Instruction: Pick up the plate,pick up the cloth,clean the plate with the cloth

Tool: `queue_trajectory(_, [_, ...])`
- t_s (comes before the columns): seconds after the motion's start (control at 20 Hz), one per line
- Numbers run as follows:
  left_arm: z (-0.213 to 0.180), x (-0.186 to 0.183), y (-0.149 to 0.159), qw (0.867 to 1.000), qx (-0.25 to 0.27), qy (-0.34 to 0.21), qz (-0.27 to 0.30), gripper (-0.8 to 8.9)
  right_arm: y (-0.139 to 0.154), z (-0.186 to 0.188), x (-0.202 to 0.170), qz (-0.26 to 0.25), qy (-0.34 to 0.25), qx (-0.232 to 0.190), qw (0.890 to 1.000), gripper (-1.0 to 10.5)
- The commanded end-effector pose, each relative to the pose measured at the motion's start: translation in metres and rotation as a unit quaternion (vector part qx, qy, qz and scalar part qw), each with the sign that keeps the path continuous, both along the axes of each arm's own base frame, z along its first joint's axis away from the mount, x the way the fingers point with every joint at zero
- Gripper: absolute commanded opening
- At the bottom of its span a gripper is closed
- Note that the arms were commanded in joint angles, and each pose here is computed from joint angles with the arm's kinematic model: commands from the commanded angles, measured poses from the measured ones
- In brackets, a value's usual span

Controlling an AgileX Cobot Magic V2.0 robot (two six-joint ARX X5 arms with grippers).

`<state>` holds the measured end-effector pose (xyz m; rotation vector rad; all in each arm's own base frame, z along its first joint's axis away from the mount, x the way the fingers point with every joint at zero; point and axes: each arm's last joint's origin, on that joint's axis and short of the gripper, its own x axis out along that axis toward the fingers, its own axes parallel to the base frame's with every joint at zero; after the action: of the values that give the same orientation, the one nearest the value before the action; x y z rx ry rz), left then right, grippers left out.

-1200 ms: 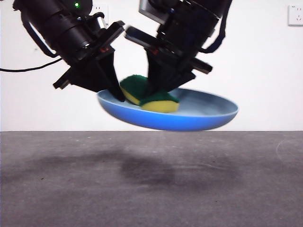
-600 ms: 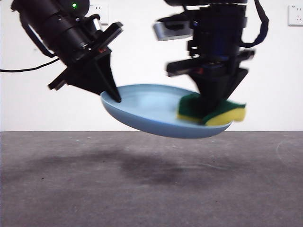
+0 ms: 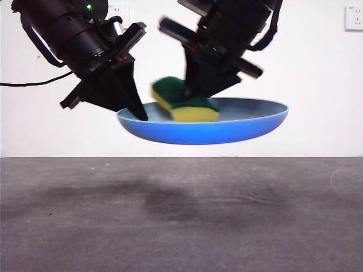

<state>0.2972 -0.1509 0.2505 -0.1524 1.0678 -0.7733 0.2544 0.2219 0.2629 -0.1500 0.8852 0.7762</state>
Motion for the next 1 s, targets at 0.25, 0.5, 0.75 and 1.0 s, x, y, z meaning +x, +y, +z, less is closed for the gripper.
queue_trajectory(0.25, [0.007,0.004,-0.002,0.999,-0.022,-0.024,0.013,-0.08,-0.016,-0.019,-0.019,-0.005,0.090,-0.122,0.988,-0.2])
queue_trajectory(0.5, [0.000,0.004,0.008,0.984,0.147,-0.083,0.059,-0.08,-0.034,0.011,-0.026,-0.100,-0.033,-0.187,0.977,-0.2])
queue_trajectory(0.75, [-0.004,0.007,0.022,0.957,0.252,-0.106,0.096,-0.08,-0.047,0.045,-0.041,-0.114,-0.081,-0.131,0.981,-0.2])
queue_trajectory(1.0, [-0.005,0.015,0.038,0.954,0.256,-0.102,0.120,-0.08,-0.062,0.072,-0.059,-0.122,-0.120,-0.088,0.981,-0.2])
